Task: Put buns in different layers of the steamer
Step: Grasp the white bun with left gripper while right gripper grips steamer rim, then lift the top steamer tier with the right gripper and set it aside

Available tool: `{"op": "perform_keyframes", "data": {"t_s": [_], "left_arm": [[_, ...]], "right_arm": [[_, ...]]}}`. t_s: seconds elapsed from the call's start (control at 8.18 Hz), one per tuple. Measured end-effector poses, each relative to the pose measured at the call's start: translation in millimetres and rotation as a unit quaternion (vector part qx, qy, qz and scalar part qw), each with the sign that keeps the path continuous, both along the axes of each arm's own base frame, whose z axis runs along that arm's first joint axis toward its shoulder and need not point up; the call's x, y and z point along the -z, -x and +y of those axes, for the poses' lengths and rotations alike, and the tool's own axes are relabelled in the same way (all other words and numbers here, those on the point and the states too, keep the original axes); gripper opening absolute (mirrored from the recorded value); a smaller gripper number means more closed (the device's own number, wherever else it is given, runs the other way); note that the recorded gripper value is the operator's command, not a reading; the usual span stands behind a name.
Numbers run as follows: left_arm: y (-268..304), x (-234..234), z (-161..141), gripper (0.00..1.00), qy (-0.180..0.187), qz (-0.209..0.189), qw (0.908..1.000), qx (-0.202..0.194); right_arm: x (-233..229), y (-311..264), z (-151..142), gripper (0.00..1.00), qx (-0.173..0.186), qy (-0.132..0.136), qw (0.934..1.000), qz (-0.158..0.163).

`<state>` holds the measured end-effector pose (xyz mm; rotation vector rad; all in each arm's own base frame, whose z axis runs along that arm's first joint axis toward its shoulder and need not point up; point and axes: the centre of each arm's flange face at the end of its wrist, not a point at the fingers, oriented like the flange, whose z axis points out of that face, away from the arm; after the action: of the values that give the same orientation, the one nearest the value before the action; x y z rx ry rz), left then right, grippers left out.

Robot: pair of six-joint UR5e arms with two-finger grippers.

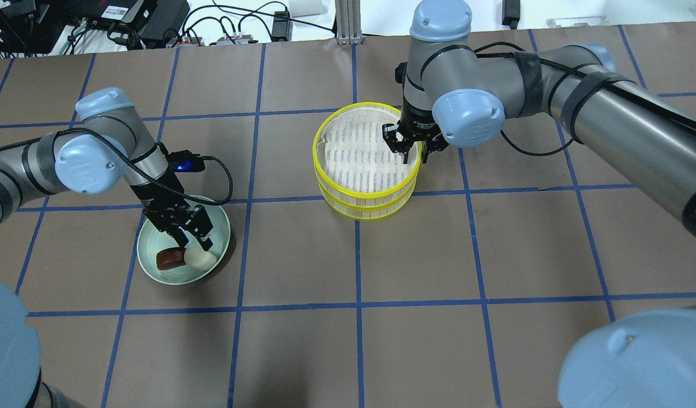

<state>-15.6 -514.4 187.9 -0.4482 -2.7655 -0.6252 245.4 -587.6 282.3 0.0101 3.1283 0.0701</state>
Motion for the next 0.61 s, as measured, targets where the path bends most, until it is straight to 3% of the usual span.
{"op": "perform_keyframes", "data": {"t_s": [0.37,0.49,0.61], "left_arm": [[0,2,2,0.80,-0.006,0.001,1.0000,0.000],[1,4,3,0.70,-0.008,0.001,1.0000,0.001],[1,6,3,0.23,-0.010,0.002,0.9999,0.000]], "right_arm": [[-12,21,-3,0.00,0.008,0.001,0.9998,0.017],[-23,27,-1,0.00,0.010,0.003,0.9998,0.019],[-32,32,-1,0.00,0.011,0.007,0.9998,0.018]]}}
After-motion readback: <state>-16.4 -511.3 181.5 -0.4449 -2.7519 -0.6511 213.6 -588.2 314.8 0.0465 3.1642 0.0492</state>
